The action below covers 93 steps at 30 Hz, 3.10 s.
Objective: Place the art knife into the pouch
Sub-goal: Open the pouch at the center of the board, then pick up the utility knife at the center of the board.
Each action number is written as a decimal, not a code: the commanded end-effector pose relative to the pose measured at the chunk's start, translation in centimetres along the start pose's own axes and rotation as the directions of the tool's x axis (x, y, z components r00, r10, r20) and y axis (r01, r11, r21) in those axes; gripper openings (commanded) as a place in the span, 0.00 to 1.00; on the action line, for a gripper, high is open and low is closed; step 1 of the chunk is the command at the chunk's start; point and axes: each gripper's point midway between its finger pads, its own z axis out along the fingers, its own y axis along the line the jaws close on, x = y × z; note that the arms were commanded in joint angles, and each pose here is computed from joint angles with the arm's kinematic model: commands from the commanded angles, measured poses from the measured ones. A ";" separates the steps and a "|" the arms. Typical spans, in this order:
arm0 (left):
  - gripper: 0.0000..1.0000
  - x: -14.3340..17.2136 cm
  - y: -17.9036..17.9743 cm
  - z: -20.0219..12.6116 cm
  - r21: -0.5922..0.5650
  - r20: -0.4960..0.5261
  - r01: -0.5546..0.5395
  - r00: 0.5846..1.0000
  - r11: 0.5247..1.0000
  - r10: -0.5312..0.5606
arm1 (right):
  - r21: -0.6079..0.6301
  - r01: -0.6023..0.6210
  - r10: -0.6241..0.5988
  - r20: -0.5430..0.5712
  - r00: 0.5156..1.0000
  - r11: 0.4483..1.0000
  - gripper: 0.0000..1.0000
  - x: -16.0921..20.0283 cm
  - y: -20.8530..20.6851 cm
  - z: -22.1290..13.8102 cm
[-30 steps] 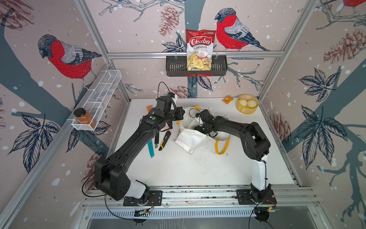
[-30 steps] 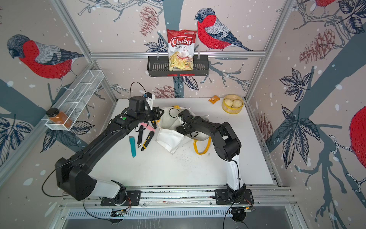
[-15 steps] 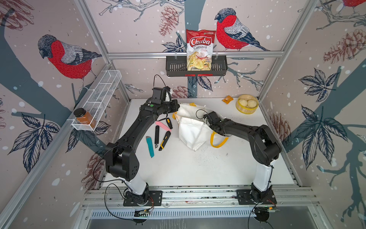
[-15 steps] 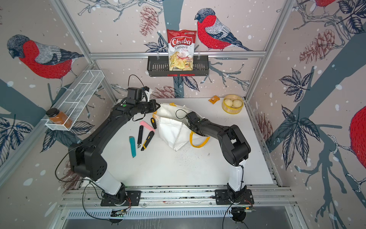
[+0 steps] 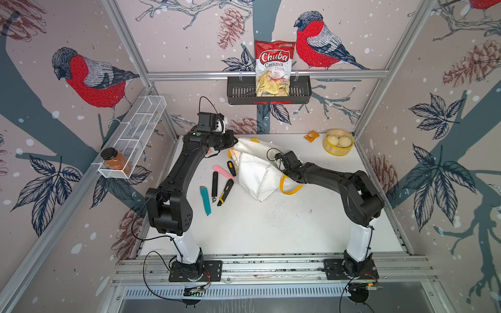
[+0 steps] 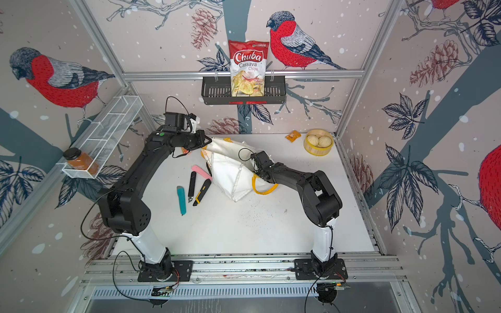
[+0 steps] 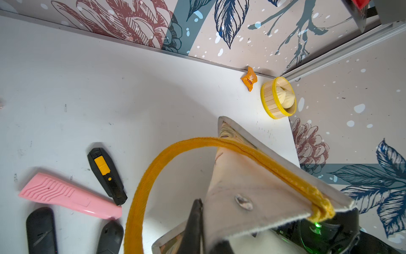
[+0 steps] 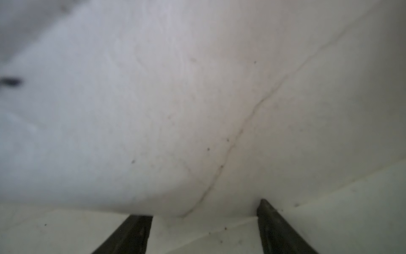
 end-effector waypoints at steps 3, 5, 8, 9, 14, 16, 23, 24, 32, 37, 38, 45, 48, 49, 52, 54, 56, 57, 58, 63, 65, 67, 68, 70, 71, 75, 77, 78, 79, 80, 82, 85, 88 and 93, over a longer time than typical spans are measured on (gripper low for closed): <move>0.00 0.5 -3.2 1.9 0.065 0.124 -0.067 0.991 0.996 0.059 | 0.135 0.005 0.029 -0.246 0.969 0.991 0.77 6.2 -3.0 -2.0; 0.00 2.3 -4.5 2.6 0.116 0.110 -0.052 0.993 0.992 0.039 | 0.142 0.003 0.030 -0.232 0.972 0.990 0.77 5.6 -3.2 -2.5; 0.00 4.2 -6.7 3.5 0.179 0.093 -0.042 0.995 0.983 0.025 | 0.125 -0.002 0.027 -0.198 0.980 0.992 0.78 4.1 -3.0 -3.2; 0.00 4.9 -7.7 4.0 0.204 0.082 -0.042 0.996 0.978 0.026 | 0.113 -0.003 0.023 -0.181 0.983 0.994 0.79 3.3 -2.7 -3.4; 0.00 7.6 -10.9 6.0 0.263 0.041 -0.029 0.999 0.964 0.019 | 0.083 0.029 -0.023 -0.075 0.997 0.996 0.82 -2.1 -0.1 -5.2; 0.00 7.9 -11.7 6.4 0.285 0.041 -0.016 0.999 0.958 0.004 | 0.069 0.052 -0.051 -0.015 0.999 0.996 0.83 -4.9 1.5 -6.3; 0.00 8.3 -12.4 7.0 0.264 0.043 -0.019 0.999 0.964 0.008 | 0.074 0.012 -0.026 0.180 0.983 0.997 0.85 -12.1 3.3 -12.1; 0.00 8.3 -12.3 6.9 0.256 0.048 -0.013 0.999 0.967 0.001 | 0.089 -0.008 -0.011 0.209 0.978 0.996 0.86 -12.7 2.9 -13.2; 0.00 8.6 -11.2 6.6 0.228 0.068 0.014 0.997 0.973 -0.030 | 0.147 -0.215 0.149 0.366 0.919 0.965 0.88 -13.3 -2.7 -20.5; 0.00 9.1 -10.8 6.8 0.229 0.066 0.029 0.997 0.973 -0.045 | 0.121 -0.368 0.275 0.466 0.841 0.922 0.87 -11.2 -7.9 -22.7; 0.00 9.1 -10.8 6.8 0.230 0.067 0.028 0.997 0.973 -0.045 | 0.116 -0.390 0.295 0.471 0.831 0.913 0.87 -10.6 -8.7 -22.9; 0.00 9.1 -10.7 6.8 0.227 0.066 0.031 0.997 0.973 -0.047 | 0.091 -0.420 0.343 0.437 0.832 0.903 0.87 -8.3 -10.5 -21.8; 0.00 9.1 -10.7 6.7 0.225 0.069 0.029 0.997 0.974 -0.046 | 0.047 -0.415 0.363 0.405 0.839 0.908 0.87 -7.6 -10.0 -19.8; 0.00 9.1 -10.6 6.6 0.222 0.073 0.029 0.996 0.975 -0.046 | 0.033 -0.419 0.373 0.396 0.839 0.907 0.87 -7.5 -10.0 -19.2; 0.00 8.8 -10.6 6.4 0.217 0.084 0.027 0.995 0.976 -0.046 | -0.016 -0.423 0.403 0.344 0.848 0.906 0.81 -7.1 -9.4 -17.5; 0.00 8.7 -10.6 6.3 0.215 0.088 0.029 0.995 0.976 -0.049 | -0.038 -0.426 0.416 0.315 0.853 0.904 0.69 -6.8 -9.0 -16.6; 0.00 8.5 -10.6 6.0 0.218 0.095 0.031 0.994 0.975 -0.053 | -0.048 -0.433 0.426 0.301 0.853 0.900 0.45 -6.2 -8.8 -15.8; 0.00 8.4 -10.7 5.9 0.219 0.100 0.030 0.994 0.975 -0.053 | -0.053 -0.435 0.430 0.297 0.853 0.899 0.23 -5.9 -8.8 -15.7; 0.00 8.3 -10.6 5.8 0.216 0.104 0.030 0.993 0.976 -0.053 | -0.055 -0.436 0.432 0.293 0.853 0.898 0.08 -5.7 -8.7 -15.6; 0.00 7.7 -8.8 4.7 0.166 0.111 0.034 0.992 0.986 -0.053 | -0.011 -0.447 0.430 0.293 0.854 0.894 0.00 -4.5 -10.1 -16.2; 0.00 7.3 -7.4 3.8 0.144 0.128 0.047 0.990 0.988 -0.065 | 0.014 -0.446 0.422 0.300 0.856 0.895 0.00 -4.3 -11.0 -17.0; 0.00 7.1 -6.1 2.9 0.121 0.137 0.054 0.988 0.991 -0.071 | 0.036 -0.428 0.398 0.305 0.865 0.903 0.00 -4.4 -11.6 -18.0; 0.00 7.0 -5.5 2.5 0.100 0.138 0.055 0.988 0.994 -0.068 | 0.057 -0.423 0.387 0.307 0.870 0.904 0.00 -4.5 -12.0 -18.5; 0.00 7.3 -4.7 2.1 0.062 0.130 0.049 0.990 0.997 -0.057 | 0.091 -0.409 0.364 0.314 0.877 0.908 0.00 -4.8 -12.7 -19.7; 0.00 7.6 -4.3 1.9 0.045 0.124 0.043 0.991 0.998 -0.048 | 0.101 -0.403 0.355 0.317 0.880 0.909 0.00 -4.9 -13.0 -20.2; 0.00 8.9 -3.1 1.7 -0.006 0.097 0.033 0.995 0.999 -0.033 | 0.132 -0.414 0.356 0.322 0.877 0.901 0.00 -4.6 -14.6 -20.5; 0.00 9.5 -2.2 1.7 -0.050 0.082 0.023 0.996 0.998 -0.019 | 0.141 -0.426 0.369 0.310 0.876 0.894 0.00 -4.1 -15.5 -20.1; 0.00 9.8 -1.8 1.7 -0.069 0.075 0.019 0.997 0.997 -0.014 | 0.147 -0.427 0.371 0.302 0.878 0.892 0.00 -3.9 -15.8 -19.9; 0.00 9.9 -1.5 1.7 -0.080 0.070 0.017 0.997 0.997 -0.011 | 0.151 -0.428 0.371 0.297 0.880 0.891 0.00 -3.8 -15.9 -19.7; 0.00 10.2 -1.4 1.8 -0.081 0.064 0.016 0.998 0.997 -0.010 | 0.144 -0.423 0.370 0.291 0.882 0.895 0.00 -3.9 -15.8 -19.4; 0.00 10.5 -1.9 2.1 -0.040 0.057 0.024 0.998 0.999 -0.021 | 0.124 -0.404 0.362 0.268 0.893 0.906 0.00 -4.0 -15.2 -18.7; 0.00 12.0 -3.8 3.6 0.064 0.012 0.046 0.999 0.997 -0.047 | 0.120 -0.366 0.333 0.228 0.915 0.923 0.00 -4.1 -14.1 -17.5; 0.19 13.5 -5.8 4.9 0.118 -0.017 0.023 1.000 0.993 -0.021 | 0.108 -0.329 0.304 0.198 0.932 0.938 0.00 -4.5 -12.9 -16.6; 0.41 12.1 -10.0 4.1 0.266 0.035 -0.005 0.999 0.964 -0.005 | 0.070 -0.268 0.251 0.183 0.950 0.961 0.00 -5.4 -11.0 -16.1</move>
